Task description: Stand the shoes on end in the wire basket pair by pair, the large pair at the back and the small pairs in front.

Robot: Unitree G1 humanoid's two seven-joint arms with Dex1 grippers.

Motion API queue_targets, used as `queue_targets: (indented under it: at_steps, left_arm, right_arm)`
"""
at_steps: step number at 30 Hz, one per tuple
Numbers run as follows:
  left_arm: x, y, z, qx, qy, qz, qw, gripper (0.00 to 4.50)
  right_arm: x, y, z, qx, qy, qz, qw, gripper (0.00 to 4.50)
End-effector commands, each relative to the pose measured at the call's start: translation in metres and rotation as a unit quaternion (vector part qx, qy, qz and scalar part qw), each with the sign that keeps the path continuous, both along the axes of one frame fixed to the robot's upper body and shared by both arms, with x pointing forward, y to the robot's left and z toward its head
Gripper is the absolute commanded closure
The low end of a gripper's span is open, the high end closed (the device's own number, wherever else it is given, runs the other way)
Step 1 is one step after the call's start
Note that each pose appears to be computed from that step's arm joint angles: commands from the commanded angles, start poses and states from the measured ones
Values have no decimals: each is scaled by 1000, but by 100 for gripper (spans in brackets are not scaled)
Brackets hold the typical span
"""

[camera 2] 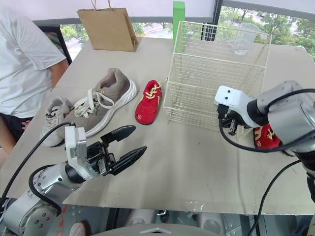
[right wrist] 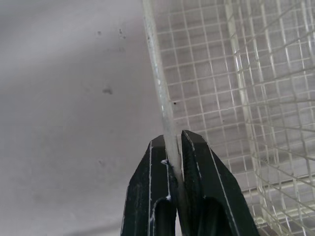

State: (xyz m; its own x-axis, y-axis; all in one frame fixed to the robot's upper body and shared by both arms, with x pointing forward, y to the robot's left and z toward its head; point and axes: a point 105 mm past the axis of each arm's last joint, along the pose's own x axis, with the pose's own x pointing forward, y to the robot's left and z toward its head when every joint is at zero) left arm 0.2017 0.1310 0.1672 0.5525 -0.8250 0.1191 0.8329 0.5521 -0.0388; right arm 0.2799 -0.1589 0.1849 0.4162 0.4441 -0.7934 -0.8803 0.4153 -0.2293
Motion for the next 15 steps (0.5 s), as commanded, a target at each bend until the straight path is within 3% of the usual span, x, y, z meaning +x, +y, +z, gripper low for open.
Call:
queue_targets:
  at_steps: [1,7,15]
  left_arm:
    - [-1,2,7,2,-28,-2,1000,0]
    - [5,3,8,10,-40,-11,999,0]
    - [5,6,10,17,-41,-8,999,0]
  right_arm:
    - [-12,-5,2,-5,0,8,1000,441]
    - [-8,-20,3,-41,-34,58,997,441]
    - [-5,-20,5,-21,-57,125,990,441]
